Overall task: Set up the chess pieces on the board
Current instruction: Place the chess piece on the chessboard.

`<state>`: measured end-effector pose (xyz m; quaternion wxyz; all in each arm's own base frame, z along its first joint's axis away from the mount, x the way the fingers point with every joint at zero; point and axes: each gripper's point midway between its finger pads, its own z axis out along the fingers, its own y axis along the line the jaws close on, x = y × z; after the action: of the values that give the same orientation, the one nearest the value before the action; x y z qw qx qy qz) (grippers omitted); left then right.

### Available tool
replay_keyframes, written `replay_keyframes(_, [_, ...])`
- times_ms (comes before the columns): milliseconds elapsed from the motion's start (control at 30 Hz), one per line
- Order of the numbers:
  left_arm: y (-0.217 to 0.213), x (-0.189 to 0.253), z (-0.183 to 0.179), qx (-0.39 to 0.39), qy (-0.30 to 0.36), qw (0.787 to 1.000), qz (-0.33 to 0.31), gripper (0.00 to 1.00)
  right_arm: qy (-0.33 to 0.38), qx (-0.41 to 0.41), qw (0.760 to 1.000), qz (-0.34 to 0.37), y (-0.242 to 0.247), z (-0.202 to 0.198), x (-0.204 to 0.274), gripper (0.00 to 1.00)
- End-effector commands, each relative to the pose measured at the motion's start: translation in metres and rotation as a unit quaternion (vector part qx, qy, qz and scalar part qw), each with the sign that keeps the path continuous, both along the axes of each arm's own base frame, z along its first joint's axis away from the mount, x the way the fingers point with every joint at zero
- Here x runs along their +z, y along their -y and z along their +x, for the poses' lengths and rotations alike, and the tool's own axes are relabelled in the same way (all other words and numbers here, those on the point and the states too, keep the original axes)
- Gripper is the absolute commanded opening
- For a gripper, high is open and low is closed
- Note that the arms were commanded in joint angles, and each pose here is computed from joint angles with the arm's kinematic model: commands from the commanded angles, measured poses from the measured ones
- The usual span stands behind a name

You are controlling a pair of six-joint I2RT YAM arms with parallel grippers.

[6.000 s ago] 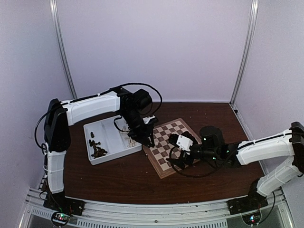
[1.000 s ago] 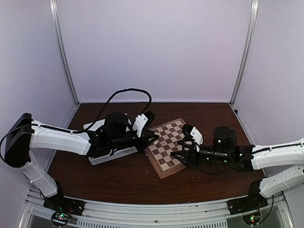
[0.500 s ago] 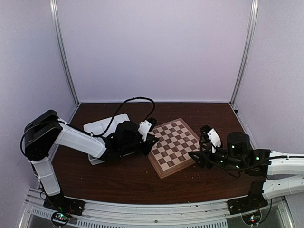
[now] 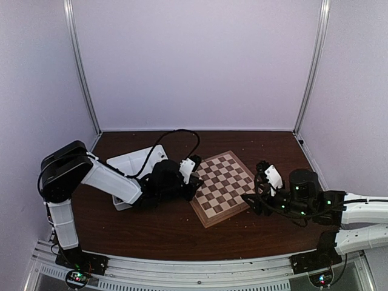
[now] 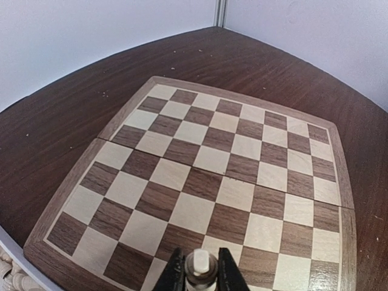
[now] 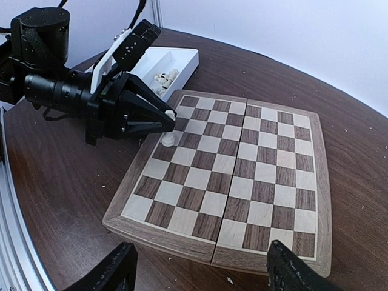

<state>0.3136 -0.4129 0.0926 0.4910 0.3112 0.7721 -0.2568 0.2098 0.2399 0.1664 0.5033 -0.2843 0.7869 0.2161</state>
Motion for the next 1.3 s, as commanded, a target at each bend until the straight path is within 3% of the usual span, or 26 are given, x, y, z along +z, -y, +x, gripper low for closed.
replay_keyframes(0, [0.009,0.012,0.005,-0.003,0.009,0.999,-0.034,0.00,0.007,-0.008,1.000,-0.003,0.002,0.004,0.003,0.74])
replay_keyframes(367, [0.005,-0.003,0.000,-0.004,-0.009,1.000,-0.030,0.03,0.014,0.003,1.000,-0.002,-0.001,0.003,0.004,0.75])
replay_keyframes(467, [0.006,-0.001,-0.005,-0.016,-0.011,0.999,-0.034,0.10,0.014,0.003,1.000,0.000,-0.001,0.003,0.003,0.74])
replay_keyframes(633, [0.003,-0.004,-0.008,-0.018,-0.017,0.999,-0.030,0.13,0.012,0.004,1.000,0.004,-0.001,0.002,0.003,0.74])
replay_keyframes(733, [0.001,-0.005,-0.009,-0.017,-0.018,0.999,-0.029,0.27,0.012,0.006,1.000,0.005,-0.001,0.002,0.003,0.75])
replay_keyframes(833, [-0.001,-0.004,-0.010,-0.016,-0.018,0.999,-0.029,0.35,0.013,0.007,1.000,0.006,-0.001,0.001,0.003,0.75])
replay_keyframes(1267, [-0.007,0.018,-0.015,-0.018,-0.010,0.999,-0.044,0.44,0.011,0.011,1.000,0.008,-0.002,0.000,0.004,0.74])
